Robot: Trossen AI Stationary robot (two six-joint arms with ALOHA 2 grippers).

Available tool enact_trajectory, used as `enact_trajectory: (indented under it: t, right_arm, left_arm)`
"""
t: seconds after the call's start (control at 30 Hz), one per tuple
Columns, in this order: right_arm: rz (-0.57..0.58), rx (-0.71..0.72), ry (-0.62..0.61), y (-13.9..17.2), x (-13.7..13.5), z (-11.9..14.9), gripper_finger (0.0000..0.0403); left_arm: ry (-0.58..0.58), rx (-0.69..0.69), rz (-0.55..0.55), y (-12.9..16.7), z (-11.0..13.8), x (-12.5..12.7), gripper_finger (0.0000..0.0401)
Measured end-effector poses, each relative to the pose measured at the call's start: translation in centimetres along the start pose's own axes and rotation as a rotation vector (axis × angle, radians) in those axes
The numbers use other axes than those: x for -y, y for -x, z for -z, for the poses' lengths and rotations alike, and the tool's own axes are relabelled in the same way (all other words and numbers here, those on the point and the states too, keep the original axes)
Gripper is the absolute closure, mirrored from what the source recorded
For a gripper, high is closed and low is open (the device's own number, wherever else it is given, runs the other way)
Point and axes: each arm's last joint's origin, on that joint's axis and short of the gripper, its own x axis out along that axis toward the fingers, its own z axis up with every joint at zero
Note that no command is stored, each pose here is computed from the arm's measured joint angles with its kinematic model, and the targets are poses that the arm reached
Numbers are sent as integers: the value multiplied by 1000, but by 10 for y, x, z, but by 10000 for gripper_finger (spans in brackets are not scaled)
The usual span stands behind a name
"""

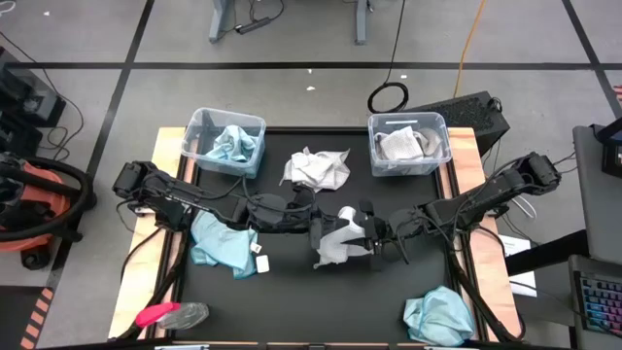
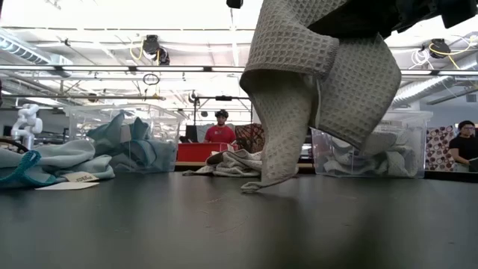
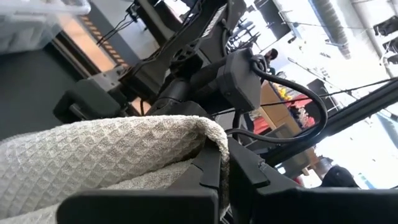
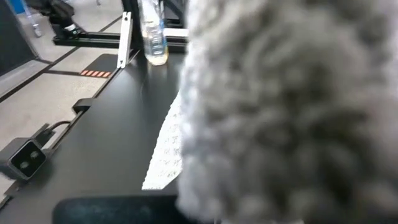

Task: Sort microfiber towel by color & place in baskets
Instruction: Put the gray microfiber towel into the right transparent bin

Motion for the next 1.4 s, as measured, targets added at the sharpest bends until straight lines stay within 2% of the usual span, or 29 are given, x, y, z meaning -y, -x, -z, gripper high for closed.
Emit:
enact_trajectory:
  t: [0.3,0.5,1.0,1.2,1.4]
  right_arm:
    - [-12,-42,2,0,0,4,400]
    - [-10,-64,0,0,0,6,402]
    - [-28,-93,-22,2,-6,9,403]
    - [-38,-99,-34,7,-10,8,403]
    - [-38,-93,-48,20,-8,2,403]
  left_arm:
    - [4,-19,-26,0,2,-2,390]
    - [40,-45,-80,0,4,-8,383]
    - [30,-1,-147,0,1,-14,246]
    - [35,6,-154,-2,-7,-20,217]
    - [36,-48,-158,2,-17,-24,209]
